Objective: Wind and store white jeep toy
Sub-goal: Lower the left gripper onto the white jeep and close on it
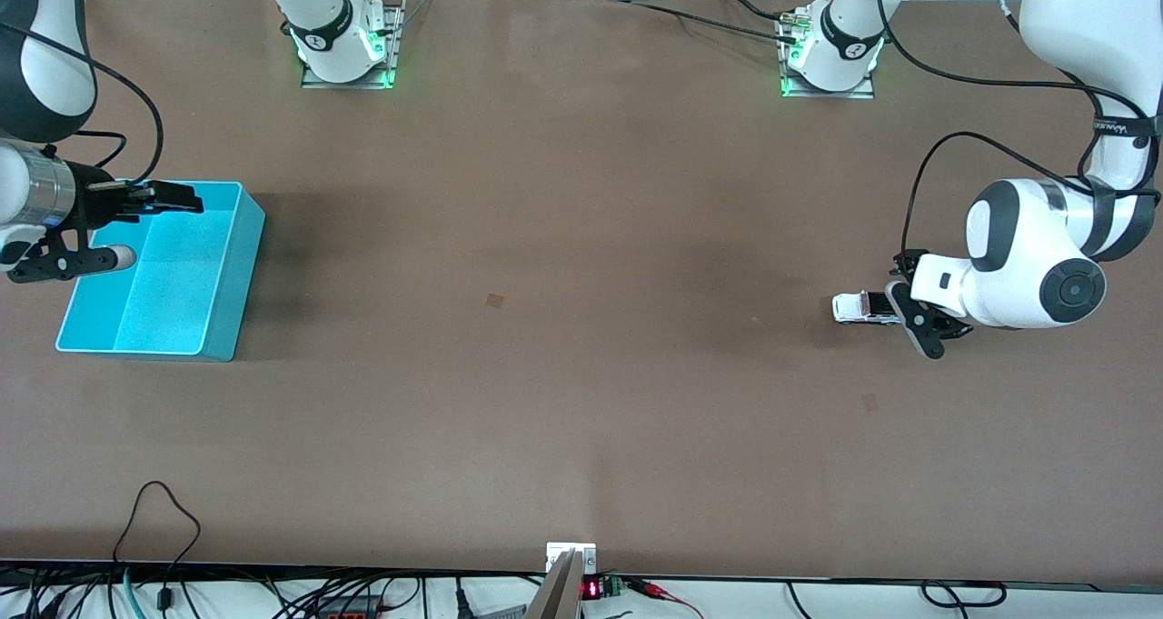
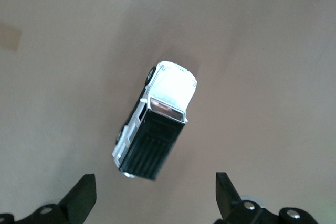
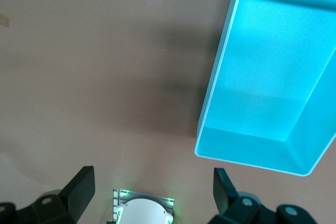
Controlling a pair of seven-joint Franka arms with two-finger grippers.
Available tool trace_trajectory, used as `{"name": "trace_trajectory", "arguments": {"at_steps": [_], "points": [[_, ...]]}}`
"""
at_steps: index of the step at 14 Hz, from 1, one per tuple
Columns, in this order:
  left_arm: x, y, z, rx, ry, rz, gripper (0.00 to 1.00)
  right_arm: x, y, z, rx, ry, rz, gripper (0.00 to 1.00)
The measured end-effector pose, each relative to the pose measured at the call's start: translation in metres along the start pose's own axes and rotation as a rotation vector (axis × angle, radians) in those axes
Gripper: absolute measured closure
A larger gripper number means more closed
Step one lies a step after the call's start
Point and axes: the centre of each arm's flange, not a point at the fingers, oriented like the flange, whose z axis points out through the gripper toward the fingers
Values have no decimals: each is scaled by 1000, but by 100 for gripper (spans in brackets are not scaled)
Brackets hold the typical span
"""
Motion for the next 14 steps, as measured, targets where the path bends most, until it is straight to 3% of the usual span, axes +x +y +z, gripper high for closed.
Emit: {"name": "trace_trajectory", "arguments": {"at_steps": [4,14], "points": [[2,-3,16,43,15,190,0,-9,0,22,12,-33,2,0],[6,9,55,104,32,418,0,-50,-12,57,19,-2,75,0]]}}
